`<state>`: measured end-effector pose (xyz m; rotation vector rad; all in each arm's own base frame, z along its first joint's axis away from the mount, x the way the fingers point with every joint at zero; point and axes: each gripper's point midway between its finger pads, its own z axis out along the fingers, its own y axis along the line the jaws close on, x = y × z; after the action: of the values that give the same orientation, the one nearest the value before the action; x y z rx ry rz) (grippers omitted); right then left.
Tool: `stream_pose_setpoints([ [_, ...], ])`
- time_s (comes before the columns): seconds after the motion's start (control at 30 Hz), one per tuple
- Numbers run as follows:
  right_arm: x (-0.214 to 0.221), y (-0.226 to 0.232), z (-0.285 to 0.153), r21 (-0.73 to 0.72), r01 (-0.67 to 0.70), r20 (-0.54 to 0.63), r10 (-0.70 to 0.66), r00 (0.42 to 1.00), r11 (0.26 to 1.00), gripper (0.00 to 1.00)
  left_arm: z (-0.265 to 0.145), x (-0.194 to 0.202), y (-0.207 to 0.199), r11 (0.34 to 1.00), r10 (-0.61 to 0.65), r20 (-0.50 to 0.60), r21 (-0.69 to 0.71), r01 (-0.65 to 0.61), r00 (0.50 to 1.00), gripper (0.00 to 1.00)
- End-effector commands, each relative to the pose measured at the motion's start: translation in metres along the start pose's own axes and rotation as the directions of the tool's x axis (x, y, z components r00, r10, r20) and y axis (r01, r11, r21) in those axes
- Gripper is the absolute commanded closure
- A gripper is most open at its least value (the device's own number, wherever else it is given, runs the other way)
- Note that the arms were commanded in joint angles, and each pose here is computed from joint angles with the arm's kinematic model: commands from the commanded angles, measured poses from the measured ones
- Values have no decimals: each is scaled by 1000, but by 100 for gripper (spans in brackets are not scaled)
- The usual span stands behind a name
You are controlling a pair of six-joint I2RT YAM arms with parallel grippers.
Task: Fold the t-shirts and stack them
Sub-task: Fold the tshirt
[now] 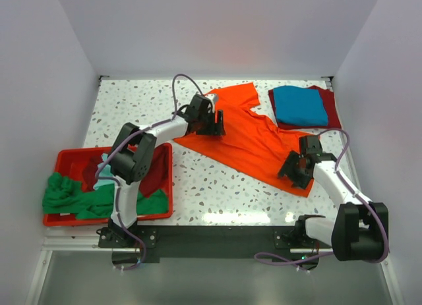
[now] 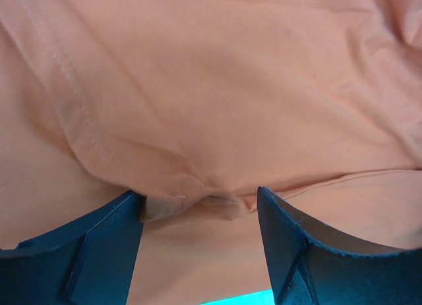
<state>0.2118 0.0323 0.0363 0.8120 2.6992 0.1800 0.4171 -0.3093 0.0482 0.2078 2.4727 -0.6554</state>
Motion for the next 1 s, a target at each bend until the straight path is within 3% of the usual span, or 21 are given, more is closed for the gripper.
stream_pose_setpoints([
  [0.0,4,0,-2,-12,12,3,-11,1000,1000,36,3,-27,-30,997,2,73,83,-8,997,28],
  [0.6,15,-8,5,5,21,-33,-21,999,1000,36,30,-31,-75,977,89,106,184,-108,990,28],
  [0.8,15,-7,7,1,21,-33,-21,999,1000,36,7,-56,-83,974,151,182,142,-178,972,28],
  [0.97,15,-5,10,-6,19,-42,-20,999,1000,36,-23,-88,-62,977,213,264,-65,-203,941,30],
])
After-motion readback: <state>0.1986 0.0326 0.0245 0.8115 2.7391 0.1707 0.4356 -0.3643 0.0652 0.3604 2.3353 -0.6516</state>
